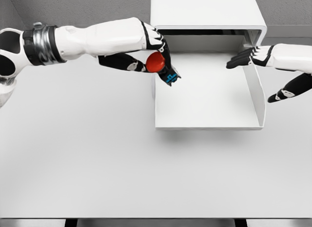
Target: Slide open multi-storey tabletop storage cabinets and put open load switch and slide close multi-storey tabletop storage cabinets
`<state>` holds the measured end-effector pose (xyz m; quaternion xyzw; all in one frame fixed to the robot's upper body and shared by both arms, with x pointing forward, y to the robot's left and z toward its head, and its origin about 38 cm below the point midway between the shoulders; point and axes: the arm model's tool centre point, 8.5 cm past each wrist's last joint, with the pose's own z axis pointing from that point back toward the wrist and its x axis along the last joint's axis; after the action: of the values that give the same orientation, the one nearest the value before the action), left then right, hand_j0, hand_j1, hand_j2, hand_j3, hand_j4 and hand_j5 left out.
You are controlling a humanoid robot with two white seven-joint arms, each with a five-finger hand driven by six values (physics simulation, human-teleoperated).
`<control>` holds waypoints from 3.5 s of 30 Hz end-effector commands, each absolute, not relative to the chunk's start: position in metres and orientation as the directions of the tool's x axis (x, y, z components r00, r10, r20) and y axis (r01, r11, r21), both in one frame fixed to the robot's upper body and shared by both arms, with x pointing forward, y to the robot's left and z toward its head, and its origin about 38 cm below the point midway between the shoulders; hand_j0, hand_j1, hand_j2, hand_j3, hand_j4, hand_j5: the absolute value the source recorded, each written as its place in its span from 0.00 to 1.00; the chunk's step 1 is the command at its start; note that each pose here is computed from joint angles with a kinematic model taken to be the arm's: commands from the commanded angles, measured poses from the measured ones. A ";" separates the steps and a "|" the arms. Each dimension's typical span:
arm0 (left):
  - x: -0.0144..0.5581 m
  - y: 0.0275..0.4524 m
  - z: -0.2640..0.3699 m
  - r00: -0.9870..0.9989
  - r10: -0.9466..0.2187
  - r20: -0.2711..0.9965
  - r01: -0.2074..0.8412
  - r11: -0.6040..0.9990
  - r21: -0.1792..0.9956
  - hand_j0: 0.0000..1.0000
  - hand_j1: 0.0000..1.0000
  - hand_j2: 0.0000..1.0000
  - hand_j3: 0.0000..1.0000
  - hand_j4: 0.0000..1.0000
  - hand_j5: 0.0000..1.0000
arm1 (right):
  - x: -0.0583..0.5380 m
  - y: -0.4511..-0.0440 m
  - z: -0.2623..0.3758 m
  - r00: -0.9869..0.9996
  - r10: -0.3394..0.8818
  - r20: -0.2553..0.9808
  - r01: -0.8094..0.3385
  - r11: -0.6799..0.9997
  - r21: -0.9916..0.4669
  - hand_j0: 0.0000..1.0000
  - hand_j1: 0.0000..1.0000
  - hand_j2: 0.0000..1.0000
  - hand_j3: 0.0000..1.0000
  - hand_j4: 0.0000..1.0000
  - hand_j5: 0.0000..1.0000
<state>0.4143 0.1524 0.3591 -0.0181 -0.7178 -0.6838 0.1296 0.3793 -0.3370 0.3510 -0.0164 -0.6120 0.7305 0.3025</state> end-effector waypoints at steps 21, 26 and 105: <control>0.449 0.085 0.316 -0.957 -0.207 0.205 0.207 0.012 0.978 0.46 0.46 0.46 0.46 0.46 0.46 | 0.381 -0.339 0.346 -0.808 0.471 0.355 -0.433 -0.064 -0.899 1.00 1.00 1.00 1.00 1.00 1.00; 0.459 0.092 0.306 -0.944 -0.255 0.209 0.219 -0.009 0.976 0.46 0.46 0.46 0.46 0.46 0.46 | 0.381 -0.339 0.346 -0.808 0.471 0.355 -0.432 -0.064 -0.899 1.00 1.00 1.00 1.00 1.00 1.00; 0.389 0.244 0.375 -0.893 -0.221 0.393 0.379 0.105 0.920 1.00 1.00 1.00 1.00 1.00 1.00 | 0.360 -0.346 0.297 -0.749 0.485 0.452 -0.555 -0.086 -0.827 1.00 1.00 1.00 1.00 1.00 1.00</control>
<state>0.3891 0.2433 0.3743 -0.0539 -0.7074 -0.6685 0.2230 0.3588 -0.3490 0.2953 0.0274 -0.5710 0.7396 0.3553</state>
